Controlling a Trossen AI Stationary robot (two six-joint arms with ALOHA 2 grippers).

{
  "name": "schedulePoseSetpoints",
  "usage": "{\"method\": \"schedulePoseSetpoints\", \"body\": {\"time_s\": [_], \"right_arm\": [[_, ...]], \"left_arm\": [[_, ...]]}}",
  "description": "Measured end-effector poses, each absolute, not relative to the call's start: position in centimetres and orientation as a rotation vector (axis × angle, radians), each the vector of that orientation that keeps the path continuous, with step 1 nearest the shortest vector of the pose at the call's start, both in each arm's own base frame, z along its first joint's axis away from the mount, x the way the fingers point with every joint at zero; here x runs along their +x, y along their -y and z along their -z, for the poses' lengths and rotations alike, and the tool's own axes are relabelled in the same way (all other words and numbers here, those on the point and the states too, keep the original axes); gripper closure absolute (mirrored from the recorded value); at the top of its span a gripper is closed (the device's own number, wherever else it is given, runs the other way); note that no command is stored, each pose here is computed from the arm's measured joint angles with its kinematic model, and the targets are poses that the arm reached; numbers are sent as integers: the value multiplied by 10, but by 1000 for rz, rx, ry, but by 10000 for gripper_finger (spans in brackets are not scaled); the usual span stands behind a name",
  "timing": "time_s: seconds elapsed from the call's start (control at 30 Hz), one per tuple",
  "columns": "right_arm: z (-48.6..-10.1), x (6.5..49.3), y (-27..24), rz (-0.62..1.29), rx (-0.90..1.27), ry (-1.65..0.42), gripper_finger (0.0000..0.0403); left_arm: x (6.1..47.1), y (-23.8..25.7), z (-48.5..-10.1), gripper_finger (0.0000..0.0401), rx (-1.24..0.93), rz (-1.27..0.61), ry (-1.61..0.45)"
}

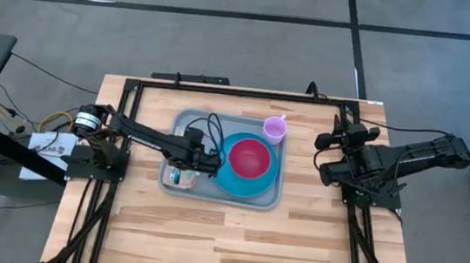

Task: Set up tray
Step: Put the blue spoon on the brown napkin to the right of the fork

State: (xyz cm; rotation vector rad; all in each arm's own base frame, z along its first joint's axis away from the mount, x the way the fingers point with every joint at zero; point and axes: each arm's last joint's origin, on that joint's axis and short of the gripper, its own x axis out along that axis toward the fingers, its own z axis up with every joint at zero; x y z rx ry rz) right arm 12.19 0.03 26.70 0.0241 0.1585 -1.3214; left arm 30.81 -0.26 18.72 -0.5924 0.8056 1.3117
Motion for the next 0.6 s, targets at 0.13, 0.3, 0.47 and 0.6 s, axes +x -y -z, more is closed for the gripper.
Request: {"method": "schedulePoseSetpoints", "body": {"time_s": [0.13,0.3,0.47,0.6], "right_arm": [[-267,122,0,1321,24,-158,336],[-267,122,0,1321,25,-158,336],[-267,122,0,1321,25,-158,336],[-267,122,0,1321,25,-158,336]], "left_arm": [[300,3,-176,401,-569,-1329,-834],[290,3,-164,401,-550,-1344,-885],[287,2,-156,401,-538,-1332,-887],[287,2,-153,401,-495,-1294,-905]]}}
